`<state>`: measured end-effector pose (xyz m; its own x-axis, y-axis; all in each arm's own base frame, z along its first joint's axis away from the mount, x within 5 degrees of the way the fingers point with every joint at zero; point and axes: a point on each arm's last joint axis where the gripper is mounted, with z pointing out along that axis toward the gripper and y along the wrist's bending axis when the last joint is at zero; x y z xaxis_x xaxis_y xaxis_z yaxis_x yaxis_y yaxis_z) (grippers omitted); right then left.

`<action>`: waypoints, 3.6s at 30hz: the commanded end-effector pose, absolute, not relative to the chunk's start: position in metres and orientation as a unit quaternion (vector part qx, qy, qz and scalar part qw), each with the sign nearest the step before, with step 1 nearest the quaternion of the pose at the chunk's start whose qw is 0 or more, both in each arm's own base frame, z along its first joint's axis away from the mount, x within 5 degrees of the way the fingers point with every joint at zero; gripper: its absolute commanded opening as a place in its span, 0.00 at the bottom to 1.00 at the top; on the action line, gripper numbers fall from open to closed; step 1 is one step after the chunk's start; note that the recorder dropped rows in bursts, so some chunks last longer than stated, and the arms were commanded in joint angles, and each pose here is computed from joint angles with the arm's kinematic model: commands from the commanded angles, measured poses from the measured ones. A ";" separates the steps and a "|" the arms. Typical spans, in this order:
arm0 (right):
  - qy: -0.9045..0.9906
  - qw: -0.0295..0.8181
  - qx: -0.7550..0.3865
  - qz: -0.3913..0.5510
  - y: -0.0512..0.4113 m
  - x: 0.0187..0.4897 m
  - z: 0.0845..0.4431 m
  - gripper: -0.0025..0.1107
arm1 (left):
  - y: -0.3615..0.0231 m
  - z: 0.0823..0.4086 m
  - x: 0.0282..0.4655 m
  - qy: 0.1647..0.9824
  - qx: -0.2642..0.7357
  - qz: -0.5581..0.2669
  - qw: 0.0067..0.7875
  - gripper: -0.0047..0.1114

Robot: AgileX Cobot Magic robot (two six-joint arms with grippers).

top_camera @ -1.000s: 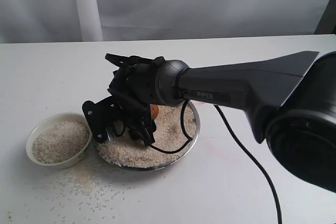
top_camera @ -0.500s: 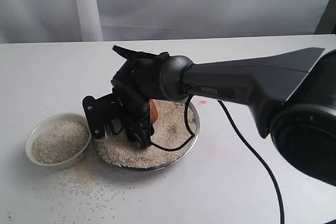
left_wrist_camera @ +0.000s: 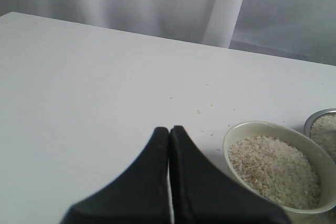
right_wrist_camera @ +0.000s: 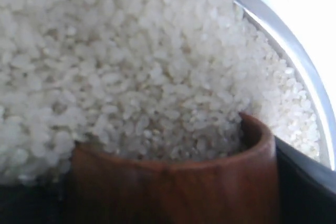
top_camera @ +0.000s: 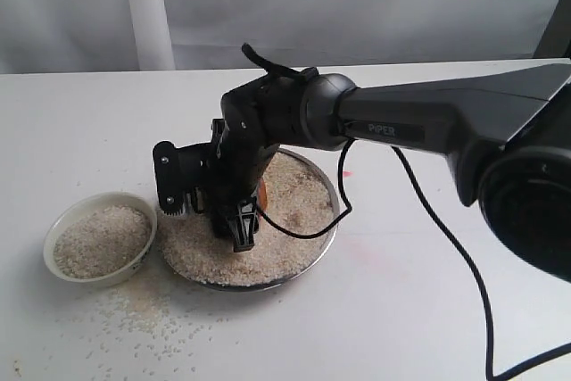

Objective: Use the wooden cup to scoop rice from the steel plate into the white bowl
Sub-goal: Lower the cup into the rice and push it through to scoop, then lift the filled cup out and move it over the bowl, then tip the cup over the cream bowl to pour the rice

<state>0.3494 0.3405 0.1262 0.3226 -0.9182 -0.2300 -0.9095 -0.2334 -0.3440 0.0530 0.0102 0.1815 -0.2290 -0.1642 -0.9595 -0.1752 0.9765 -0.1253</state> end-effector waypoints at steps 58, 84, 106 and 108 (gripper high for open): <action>0.544 0.313 -0.750 0.209 0.355 0.323 0.220 0.02 | 0.010 0.183 0.053 0.780 -0.108 0.000 0.616 0.04; 0.443 0.423 -0.790 0.003 0.405 0.313 0.197 0.02 | 0.010 0.183 0.053 0.780 -0.108 0.000 0.616 0.04; 0.322 0.403 -0.849 -0.117 0.410 0.312 0.187 0.02 | 0.010 0.183 0.053 0.780 -0.108 0.000 0.616 0.04; 0.313 0.403 -0.851 -0.121 0.412 0.310 0.187 0.02 | 0.010 0.183 0.053 0.780 -0.108 0.000 0.616 0.04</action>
